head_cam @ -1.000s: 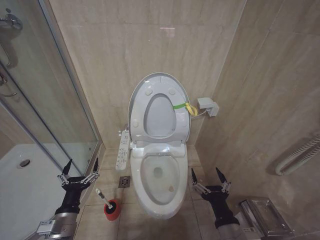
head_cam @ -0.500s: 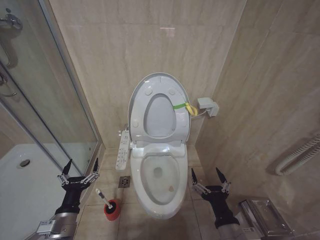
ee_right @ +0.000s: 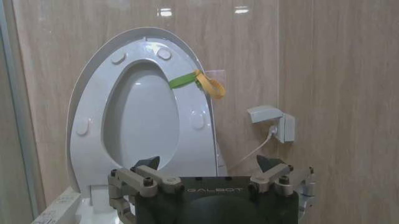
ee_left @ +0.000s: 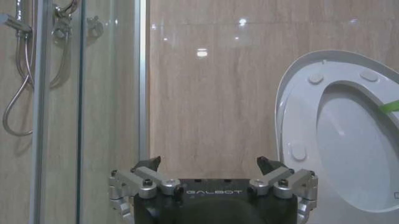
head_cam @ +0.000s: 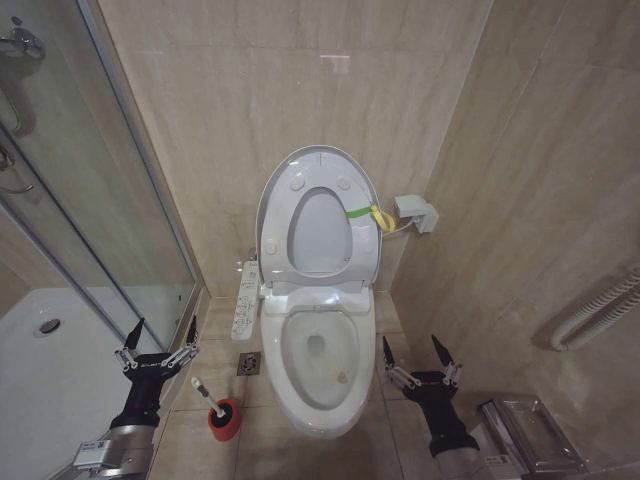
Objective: Open the toilet lid, clean the toilet bowl with a toilet brush, close the toilet lid, and flush.
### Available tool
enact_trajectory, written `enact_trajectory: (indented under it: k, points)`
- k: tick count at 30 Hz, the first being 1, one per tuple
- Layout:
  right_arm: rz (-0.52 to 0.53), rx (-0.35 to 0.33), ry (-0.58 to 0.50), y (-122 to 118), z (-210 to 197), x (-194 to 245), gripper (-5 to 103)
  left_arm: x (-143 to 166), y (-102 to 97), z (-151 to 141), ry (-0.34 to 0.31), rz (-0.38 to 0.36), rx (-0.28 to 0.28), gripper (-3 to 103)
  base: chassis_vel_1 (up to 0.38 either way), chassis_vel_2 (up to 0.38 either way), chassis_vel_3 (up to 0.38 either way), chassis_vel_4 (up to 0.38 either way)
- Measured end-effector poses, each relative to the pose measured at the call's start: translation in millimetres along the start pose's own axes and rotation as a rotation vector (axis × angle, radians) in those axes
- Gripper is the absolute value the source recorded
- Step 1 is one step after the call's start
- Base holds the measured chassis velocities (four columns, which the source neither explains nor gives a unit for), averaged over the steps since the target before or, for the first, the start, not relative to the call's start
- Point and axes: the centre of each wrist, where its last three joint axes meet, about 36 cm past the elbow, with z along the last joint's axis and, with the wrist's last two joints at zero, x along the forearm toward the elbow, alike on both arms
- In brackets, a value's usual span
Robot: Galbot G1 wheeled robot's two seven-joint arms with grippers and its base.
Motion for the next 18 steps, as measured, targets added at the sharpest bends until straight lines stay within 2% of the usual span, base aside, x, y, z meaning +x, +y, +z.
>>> enact_trajectory:
  k: [18]
  points:
    - [0.000,0.000,0.000,0.0,0.0,0.0,100,0.0,0.0,0.0,0.000,0.000,0.000,100,0.000,0.000,0.000,0.000]
